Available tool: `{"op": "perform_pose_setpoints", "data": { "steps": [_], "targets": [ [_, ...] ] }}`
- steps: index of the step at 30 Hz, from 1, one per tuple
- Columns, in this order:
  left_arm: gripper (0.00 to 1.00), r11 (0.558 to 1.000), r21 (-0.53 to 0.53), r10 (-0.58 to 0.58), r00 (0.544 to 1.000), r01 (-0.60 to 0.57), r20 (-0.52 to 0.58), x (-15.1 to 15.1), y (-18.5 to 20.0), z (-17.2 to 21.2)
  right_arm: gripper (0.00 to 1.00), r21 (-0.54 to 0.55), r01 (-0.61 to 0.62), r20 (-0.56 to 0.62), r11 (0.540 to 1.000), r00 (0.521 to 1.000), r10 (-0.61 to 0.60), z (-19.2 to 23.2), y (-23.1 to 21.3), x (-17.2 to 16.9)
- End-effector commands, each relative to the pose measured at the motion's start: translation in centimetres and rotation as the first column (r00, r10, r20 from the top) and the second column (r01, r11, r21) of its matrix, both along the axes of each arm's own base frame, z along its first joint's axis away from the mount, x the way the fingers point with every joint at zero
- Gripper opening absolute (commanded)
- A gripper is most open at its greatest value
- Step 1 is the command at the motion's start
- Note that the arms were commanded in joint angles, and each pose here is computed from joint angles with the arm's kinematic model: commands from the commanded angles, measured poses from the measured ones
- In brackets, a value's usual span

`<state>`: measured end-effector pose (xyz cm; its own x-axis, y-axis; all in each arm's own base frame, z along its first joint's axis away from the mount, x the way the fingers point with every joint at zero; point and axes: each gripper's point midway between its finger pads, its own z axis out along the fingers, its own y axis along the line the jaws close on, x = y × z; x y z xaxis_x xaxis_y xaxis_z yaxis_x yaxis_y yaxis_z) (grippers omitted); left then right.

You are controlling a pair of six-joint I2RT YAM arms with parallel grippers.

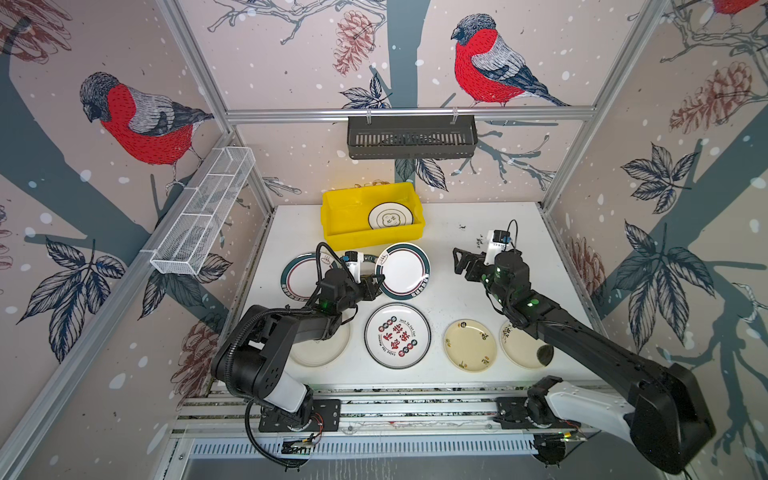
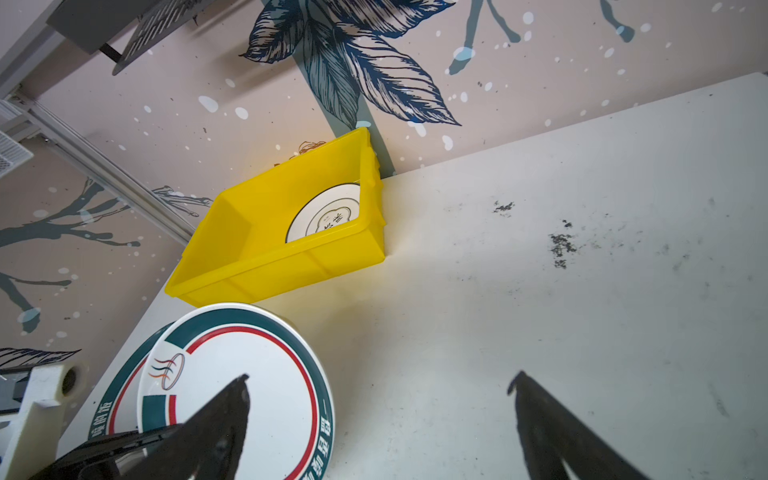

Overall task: Place the plates into the plastic bin on the countertop
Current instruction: 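Hold the plate upright with the left gripper while the right gripper withdraws, then carry the green-and-red-rimmed plate into the yellow bin with the left gripper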

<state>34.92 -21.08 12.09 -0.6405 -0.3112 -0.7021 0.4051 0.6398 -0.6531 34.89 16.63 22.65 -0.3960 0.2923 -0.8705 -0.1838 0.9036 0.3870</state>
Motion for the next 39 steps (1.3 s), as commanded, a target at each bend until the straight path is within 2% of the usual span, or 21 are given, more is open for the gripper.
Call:
{"op": "perform_pose_setpoints", "data": {
  "steps": [1,4,7,11,17,25,30,32,35,39],
  "targets": [
    [0.0,1.0,0.01,0.026,0.998,-0.027,0.059,1.1,0.1,1.6,1.0,-0.038,0.047,0.006,0.998,0.999,-0.046,0.2,-1.1,0.0],
    [0.0,0.999,0.025,0.033,0.996,-0.035,0.082,1.8,0.1,2.7,1.0,-0.067,0.068,0.001,0.995,0.998,-0.068,0.2,-1.6,-0.3],
    [0.0,0.997,0.05,0.059,0.993,-0.064,0.098,3.0,0.3,4.3,1.0,-0.071,-0.011,0.016,0.997,1.0,0.012,0.4,-0.6,-0.5],
    [0.0,0.994,0.024,0.098,0.983,-0.103,0.158,4.2,0.4,7.1,1.0,-0.074,-0.125,0.024,0.989,0.992,0.127,0.9,1.2,-1.0],
    [0.0,0.989,0.037,0.136,0.969,-0.146,0.204,6.4,0.5,9.1,1.0,-0.038,-0.248,0.048,0.968,0.967,0.249,1.6,3.0,-2.3],
    [0.0,0.988,0.033,0.141,0.962,-0.153,0.235,9.9,-0.6,11.1,1.0,-0.047,-0.267,0.086,0.963,0.959,0.27,2.3,2.4,-3.6],
    [0.0,0.984,0.035,0.161,0.958,-0.174,0.239,11.7,-0.8,10.9,1.0,-0.043,-0.281,0.118,0.959,0.951,0.284,2.8,2.0,-4.6],
    [0.0,0.979,0.055,0.177,0.958,-0.194,0.225,12.3,-0.3,9.8,1.0,-0.047,-0.283,0.129,0.958,0.949,0.287,2.9,1.8,-4.9],
    [0.0,0.973,0.046,0.21,0.948,-0.227,0.238,13.9,0.7,10.4,0.99,-0.048,-0.273,0.135,0.961,0.951,0.278,2.8,1.3,-5.3],
    [0.0,0.973,-0.023,0.228,0.945,-0.229,0.235,15.2,2.3,10.3,1.0,-0.028,-0.263,0.141,0.964,0.954,0.265,2.7,0.8,-5.8]
  ]
}}
